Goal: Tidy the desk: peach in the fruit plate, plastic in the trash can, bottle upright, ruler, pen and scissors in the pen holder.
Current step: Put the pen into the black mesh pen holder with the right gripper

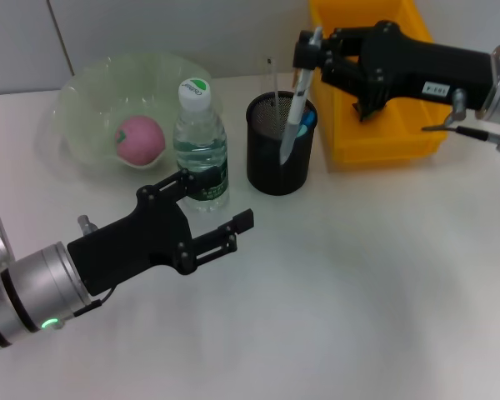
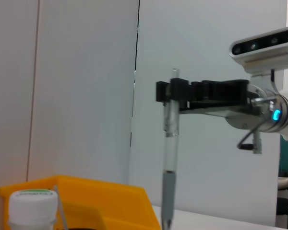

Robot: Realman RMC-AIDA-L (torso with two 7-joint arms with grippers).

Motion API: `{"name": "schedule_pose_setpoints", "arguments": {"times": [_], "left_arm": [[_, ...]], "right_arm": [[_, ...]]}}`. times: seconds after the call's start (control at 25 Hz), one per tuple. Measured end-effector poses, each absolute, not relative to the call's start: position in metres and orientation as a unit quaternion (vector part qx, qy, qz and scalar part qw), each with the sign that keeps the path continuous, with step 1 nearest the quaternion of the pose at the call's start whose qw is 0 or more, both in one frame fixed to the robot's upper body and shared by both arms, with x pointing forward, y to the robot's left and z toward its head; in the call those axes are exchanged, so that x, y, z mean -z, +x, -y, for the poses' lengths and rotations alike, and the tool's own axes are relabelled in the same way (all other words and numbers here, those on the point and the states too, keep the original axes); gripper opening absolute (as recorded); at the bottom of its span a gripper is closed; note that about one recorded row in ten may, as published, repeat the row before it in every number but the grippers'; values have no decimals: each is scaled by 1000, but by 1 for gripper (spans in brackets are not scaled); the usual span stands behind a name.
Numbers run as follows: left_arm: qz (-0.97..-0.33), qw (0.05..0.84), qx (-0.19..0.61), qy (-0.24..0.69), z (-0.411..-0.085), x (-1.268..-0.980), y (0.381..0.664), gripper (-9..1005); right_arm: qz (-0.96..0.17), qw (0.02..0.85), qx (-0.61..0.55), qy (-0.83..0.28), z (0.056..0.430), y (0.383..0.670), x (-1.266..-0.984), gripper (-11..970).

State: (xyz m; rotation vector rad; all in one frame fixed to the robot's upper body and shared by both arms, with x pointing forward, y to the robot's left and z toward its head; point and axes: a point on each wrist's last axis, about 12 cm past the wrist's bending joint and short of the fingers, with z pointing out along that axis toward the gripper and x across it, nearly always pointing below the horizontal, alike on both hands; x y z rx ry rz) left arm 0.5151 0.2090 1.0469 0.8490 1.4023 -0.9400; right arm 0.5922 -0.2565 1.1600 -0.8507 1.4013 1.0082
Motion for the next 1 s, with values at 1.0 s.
{"name": "schedule_pose_setpoints", "arguments": {"times": [1.0], "left_arm": [[-617, 567, 393, 379, -219, -1035, 500, 740]], "right_arm": [[-667, 562, -335, -355, 222, 635, -1162, 205]]}}
